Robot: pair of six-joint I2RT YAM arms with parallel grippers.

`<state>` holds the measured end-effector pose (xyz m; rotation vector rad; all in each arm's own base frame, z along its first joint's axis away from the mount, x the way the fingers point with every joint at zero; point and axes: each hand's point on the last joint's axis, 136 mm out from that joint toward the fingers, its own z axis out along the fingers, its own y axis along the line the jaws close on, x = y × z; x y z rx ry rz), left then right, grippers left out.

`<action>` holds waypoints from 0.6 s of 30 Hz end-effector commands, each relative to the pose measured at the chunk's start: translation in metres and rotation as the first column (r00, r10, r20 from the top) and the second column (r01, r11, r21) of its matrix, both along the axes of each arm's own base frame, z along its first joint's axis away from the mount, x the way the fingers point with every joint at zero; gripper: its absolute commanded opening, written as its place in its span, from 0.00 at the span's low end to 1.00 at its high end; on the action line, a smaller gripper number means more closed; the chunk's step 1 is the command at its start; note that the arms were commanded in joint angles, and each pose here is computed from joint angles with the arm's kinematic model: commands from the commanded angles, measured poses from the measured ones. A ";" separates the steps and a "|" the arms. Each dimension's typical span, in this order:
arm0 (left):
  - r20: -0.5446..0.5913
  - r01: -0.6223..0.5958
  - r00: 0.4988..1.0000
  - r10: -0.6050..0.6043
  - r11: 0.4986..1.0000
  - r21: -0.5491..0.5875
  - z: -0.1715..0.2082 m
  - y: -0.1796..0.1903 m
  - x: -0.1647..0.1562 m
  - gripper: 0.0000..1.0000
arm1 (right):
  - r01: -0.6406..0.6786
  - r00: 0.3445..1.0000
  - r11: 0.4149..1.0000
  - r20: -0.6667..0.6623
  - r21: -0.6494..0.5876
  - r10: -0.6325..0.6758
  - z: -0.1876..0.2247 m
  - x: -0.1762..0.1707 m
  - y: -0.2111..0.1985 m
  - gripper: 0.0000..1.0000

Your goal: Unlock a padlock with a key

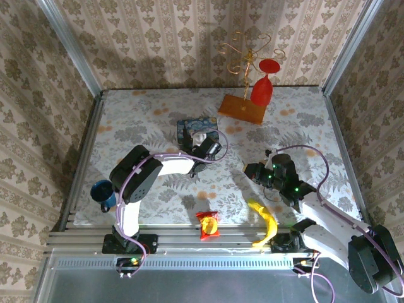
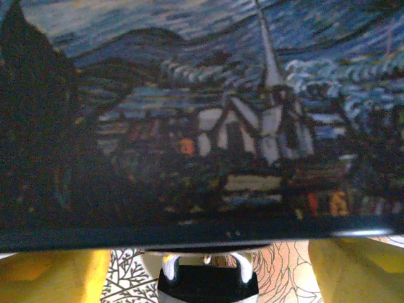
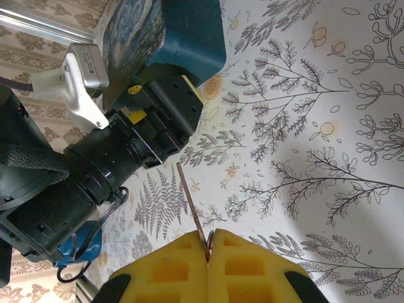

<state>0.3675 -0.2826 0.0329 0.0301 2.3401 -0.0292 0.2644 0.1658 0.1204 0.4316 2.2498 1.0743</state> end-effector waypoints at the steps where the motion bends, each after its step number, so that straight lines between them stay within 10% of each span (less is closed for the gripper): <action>1: 0.011 0.005 1.000 -0.005 1.000 -0.003 0.004 -0.005 0.007 0.76 | 0.018 1.000 1.000 0.011 0.011 -0.018 0.005 0.001 -0.003 0.00; 18: 0.017 0.000 1.000 -0.001 1.000 0.007 0.002 -0.010 0.016 0.43 | 0.023 1.000 1.000 0.007 0.009 -0.023 0.004 0.001 -0.004 0.00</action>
